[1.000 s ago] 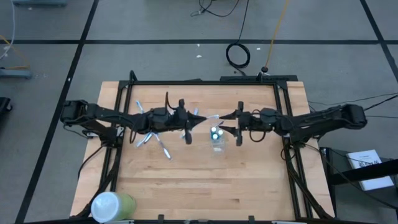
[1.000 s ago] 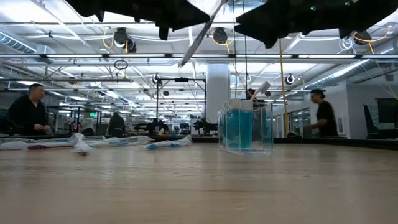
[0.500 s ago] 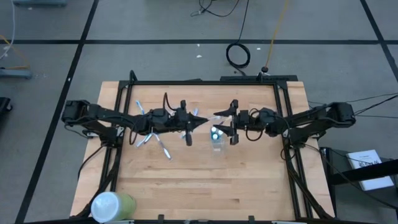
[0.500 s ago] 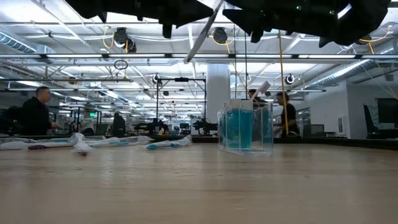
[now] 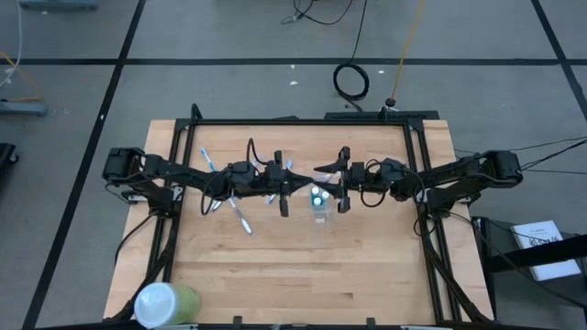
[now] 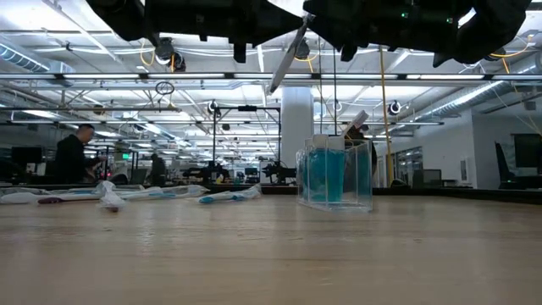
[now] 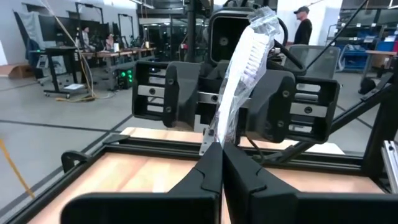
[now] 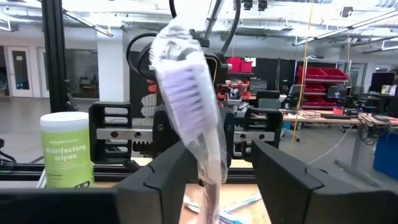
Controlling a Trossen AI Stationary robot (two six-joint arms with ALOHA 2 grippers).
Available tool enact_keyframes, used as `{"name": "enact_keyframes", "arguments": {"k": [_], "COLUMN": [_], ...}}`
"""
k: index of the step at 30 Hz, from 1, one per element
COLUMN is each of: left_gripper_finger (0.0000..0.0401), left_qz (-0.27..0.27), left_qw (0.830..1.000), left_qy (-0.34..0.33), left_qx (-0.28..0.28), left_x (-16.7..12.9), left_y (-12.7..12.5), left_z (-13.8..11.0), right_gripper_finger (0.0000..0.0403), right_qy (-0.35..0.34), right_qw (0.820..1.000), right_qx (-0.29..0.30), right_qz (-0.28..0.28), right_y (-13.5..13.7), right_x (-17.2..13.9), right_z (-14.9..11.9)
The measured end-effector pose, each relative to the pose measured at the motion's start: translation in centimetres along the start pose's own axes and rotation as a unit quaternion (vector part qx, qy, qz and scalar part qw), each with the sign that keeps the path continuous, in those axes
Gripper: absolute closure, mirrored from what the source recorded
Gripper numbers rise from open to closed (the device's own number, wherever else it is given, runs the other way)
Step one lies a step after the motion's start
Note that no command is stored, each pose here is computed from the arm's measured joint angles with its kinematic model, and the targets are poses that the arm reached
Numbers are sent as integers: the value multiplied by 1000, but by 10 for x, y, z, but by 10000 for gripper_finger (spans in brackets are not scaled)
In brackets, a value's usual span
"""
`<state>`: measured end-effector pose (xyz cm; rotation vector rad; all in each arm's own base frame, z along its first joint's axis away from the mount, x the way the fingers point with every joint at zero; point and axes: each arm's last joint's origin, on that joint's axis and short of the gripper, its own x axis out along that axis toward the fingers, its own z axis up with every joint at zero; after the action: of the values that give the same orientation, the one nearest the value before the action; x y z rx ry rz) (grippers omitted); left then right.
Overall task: Pick & Place toothbrushing station
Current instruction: Put the violet toothbrush into the transparent organizer
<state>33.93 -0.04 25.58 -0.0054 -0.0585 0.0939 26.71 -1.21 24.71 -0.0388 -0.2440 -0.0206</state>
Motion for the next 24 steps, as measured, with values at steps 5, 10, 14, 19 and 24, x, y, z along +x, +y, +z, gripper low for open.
{"name": "enact_keyframes", "arguments": {"k": [5,10,14,19,24], "left_gripper_finger": [400,399,398,399,375], "left_qz": [2,1,-2,-2,3], "left_qw": [1000,1000,1000,1000,1000], "left_qy": [3,3,5,6,10], "left_qx": [-4,-13,-16,-17,-26], "left_x": [0,0,0,0,0], "left_y": [1,1,1,1,-1], "left_z": [-1,-1,-1,-1,-2], "right_gripper_finger": [280,331,378,387,390], "right_qy": [-5,-15,-15,-13,-5], "right_qw": [1000,999,1000,1000,1000], "right_qx": [-5,-5,-7,-10,-8], "right_qz": [18,27,24,23,23], "right_y": [1,3,2,2,2], "right_x": [0,0,0,0,0], "right_z": [1,3,3,2,1]}}
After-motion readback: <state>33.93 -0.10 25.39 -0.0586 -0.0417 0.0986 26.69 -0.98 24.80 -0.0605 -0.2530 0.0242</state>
